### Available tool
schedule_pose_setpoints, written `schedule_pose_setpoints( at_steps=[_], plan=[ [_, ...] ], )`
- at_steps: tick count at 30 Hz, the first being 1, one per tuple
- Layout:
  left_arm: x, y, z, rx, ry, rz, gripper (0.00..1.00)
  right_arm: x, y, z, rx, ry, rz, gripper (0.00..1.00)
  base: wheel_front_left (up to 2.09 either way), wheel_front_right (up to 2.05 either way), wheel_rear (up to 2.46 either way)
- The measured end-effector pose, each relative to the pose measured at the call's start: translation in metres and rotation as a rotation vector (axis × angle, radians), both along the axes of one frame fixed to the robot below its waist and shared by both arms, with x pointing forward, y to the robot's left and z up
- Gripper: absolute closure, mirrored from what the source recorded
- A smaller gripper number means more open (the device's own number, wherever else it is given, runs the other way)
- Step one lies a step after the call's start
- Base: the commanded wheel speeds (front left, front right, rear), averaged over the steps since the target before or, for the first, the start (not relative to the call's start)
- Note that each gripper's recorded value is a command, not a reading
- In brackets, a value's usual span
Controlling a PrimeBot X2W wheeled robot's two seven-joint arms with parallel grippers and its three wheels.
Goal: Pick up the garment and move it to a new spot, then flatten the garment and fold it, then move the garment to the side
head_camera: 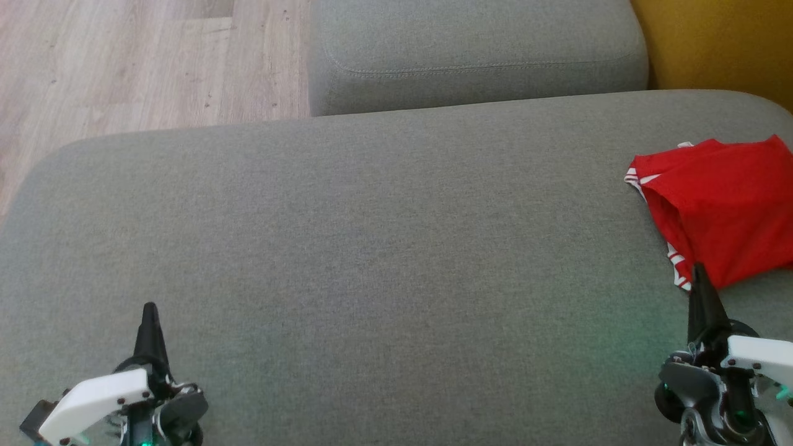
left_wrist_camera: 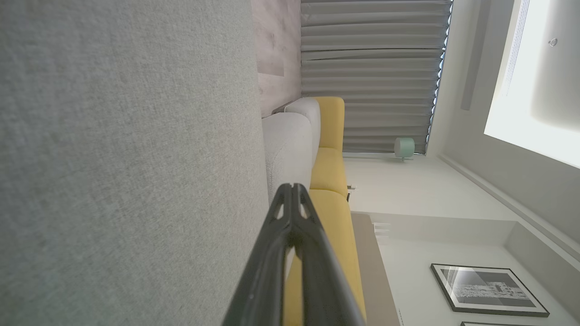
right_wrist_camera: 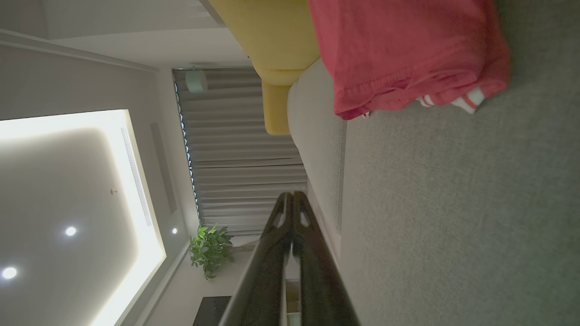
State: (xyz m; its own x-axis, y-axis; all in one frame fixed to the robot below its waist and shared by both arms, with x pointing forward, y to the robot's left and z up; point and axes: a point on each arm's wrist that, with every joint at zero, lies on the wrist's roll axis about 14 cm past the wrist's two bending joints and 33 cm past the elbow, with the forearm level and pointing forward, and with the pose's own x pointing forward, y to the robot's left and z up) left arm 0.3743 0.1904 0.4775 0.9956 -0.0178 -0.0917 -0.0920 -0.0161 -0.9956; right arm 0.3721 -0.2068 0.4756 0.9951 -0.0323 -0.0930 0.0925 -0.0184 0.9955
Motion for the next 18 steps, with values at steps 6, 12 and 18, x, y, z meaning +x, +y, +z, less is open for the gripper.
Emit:
schedule_pose_setpoints(
  at_steps=[6, 12, 18],
  plan=[
    [0.0000, -0.0003, 0.0000, 0.000, 0.000, -0.002, 1.00, 0.0000, 0.0000, 0.0000, 0.000, 0.000, 0.000, 1.00, 0.00, 0.00, 0.00],
    [0.0000, -0.0003, 0.0000, 0.000, 0.000, -0.002, 1.00, 0.0000, 0.0002, 0.0001, 0.001, 0.000, 0.003, 1.00, 0.00, 0.00, 0.00],
    [0.0000, -0.0006, 0.0000, 0.000, 0.000, -0.005, 1.00, -0.0001, -0.0003, 0.0001, 0.001, 0.000, 0.001, 1.00, 0.00, 0.00, 0.00]
  ],
)
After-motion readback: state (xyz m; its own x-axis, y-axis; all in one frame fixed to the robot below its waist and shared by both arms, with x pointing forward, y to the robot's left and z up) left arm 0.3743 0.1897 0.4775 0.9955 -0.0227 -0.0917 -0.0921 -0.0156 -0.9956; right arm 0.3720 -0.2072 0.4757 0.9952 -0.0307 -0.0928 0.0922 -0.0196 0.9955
